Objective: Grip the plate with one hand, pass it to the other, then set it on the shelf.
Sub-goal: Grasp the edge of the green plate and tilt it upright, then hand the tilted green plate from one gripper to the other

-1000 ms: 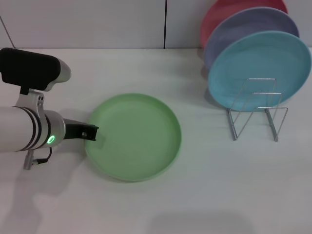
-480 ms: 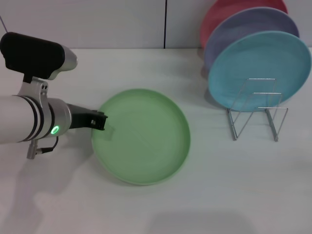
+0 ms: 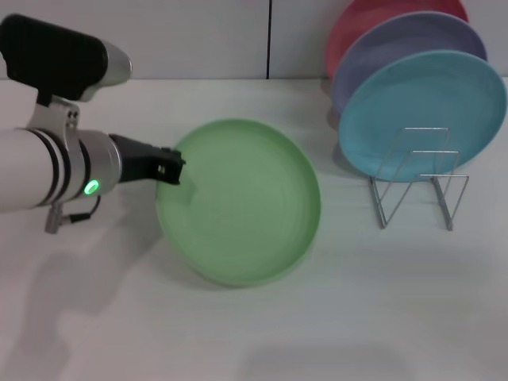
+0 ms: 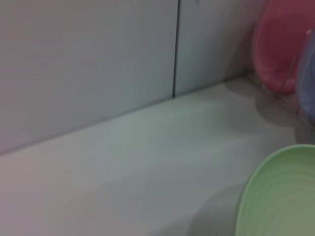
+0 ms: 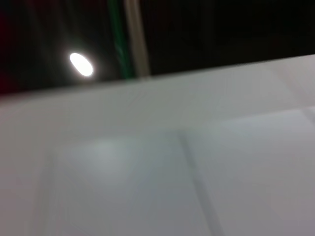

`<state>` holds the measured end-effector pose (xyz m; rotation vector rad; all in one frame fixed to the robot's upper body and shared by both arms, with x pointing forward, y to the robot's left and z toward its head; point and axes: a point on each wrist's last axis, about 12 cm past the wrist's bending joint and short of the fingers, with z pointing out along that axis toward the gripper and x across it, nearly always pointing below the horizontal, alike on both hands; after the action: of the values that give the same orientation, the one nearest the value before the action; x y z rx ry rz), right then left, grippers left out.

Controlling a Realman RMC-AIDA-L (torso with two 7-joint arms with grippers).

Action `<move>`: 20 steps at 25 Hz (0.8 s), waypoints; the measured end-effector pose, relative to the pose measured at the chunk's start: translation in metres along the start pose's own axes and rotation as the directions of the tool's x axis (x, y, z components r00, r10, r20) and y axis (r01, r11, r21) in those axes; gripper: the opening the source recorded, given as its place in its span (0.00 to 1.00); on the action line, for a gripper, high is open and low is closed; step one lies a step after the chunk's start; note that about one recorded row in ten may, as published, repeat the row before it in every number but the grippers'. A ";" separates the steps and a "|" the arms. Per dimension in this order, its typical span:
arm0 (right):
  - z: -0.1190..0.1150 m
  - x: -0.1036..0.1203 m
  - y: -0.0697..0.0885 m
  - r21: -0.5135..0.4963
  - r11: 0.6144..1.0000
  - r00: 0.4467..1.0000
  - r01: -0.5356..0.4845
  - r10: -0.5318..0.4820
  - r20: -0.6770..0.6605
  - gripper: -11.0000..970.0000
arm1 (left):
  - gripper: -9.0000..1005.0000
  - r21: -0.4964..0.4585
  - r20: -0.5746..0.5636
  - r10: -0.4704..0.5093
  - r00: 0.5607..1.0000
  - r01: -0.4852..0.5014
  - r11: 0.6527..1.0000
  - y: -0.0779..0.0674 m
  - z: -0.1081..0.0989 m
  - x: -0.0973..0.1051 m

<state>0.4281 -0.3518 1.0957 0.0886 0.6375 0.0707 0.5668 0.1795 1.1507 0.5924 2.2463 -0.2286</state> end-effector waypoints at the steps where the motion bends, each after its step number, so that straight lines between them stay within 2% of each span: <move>1: 0.011 0.002 -0.002 -0.043 0.998 0.999 -0.048 0.049 0.020 0.84 | 0.05 -0.003 0.013 0.006 1.000 -0.006 1.000 0.001 -0.002 -0.003; 3: 0.037 0.009 -0.003 -0.147 0.977 0.987 -0.156 0.161 0.023 0.84 | 0.05 -0.010 0.040 0.016 0.999 -0.015 1.000 0.003 -0.008 -0.008; 6: 0.076 0.023 0.001 -0.279 0.931 0.971 -0.235 0.234 -0.037 0.84 | 0.05 -0.021 0.077 0.022 0.997 -0.021 1.000 0.006 -0.015 -0.015; 9: 0.128 0.041 0.008 -0.380 0.859 0.937 -0.343 0.282 -0.208 0.84 | 0.06 -0.034 0.112 0.028 0.993 -0.024 0.999 0.009 -0.022 -0.022; 12: 0.180 0.058 0.024 -0.395 0.785 0.830 -0.476 0.253 -0.498 0.84 | 0.06 -0.044 0.139 0.030 0.990 -0.024 0.999 0.011 -0.027 -0.028; 13: 0.208 0.064 0.039 -0.337 0.769 0.706 -0.544 0.203 -0.678 0.84 | 0.06 -0.050 0.153 0.033 0.988 -0.026 0.998 0.013 -0.030 -0.031; 14: 0.208 0.064 0.039 -0.337 0.769 0.706 -0.544 0.203 -0.678 0.84 | 0.06 -0.050 0.153 0.033 0.988 -0.026 0.998 0.013 -0.030 -0.031; 15: 0.221 0.062 0.045 -0.302 0.772 0.641 -0.559 0.172 -0.748 0.85 | 0.06 -0.052 0.160 0.035 0.986 -0.027 0.998 0.013 -0.031 -0.032; 16: 0.233 0.060 0.049 -0.257 0.794 0.571 -0.551 0.133 -0.810 0.85 | 0.07 -0.053 0.164 0.036 0.986 -0.028 0.998 0.013 -0.031 -0.032; 17: 0.240 0.058 0.050 -0.232 0.813 0.526 -0.533 0.105 -0.844 0.84 | 0.07 -0.055 0.172 0.037 0.984 -0.028 0.998 0.013 -0.032 -0.034; 18: 0.259 0.050 0.053 -0.160 0.862 0.412 -0.480 0.060 -0.909 0.84 | 0.07 -0.058 0.185 0.038 0.982 -0.027 0.998 0.014 -0.033 -0.035; 19: 0.259 0.050 0.053 -0.160 0.862 0.412 -0.480 0.060 -0.909 0.84 | 0.07 -0.058 0.185 0.038 0.982 -0.027 0.998 0.014 -0.033 -0.035; 20: 0.265 0.047 0.054 -0.131 0.870 0.364 -0.475 0.058 -0.930 0.84 | 0.07 -0.059 0.190 0.038 0.981 -0.028 0.998 0.014 -0.033 -0.036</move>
<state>0.6220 -0.3104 1.2860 -0.2670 1.7386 0.6255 0.5729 0.1906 1.1998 0.5534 2.0492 -0.1961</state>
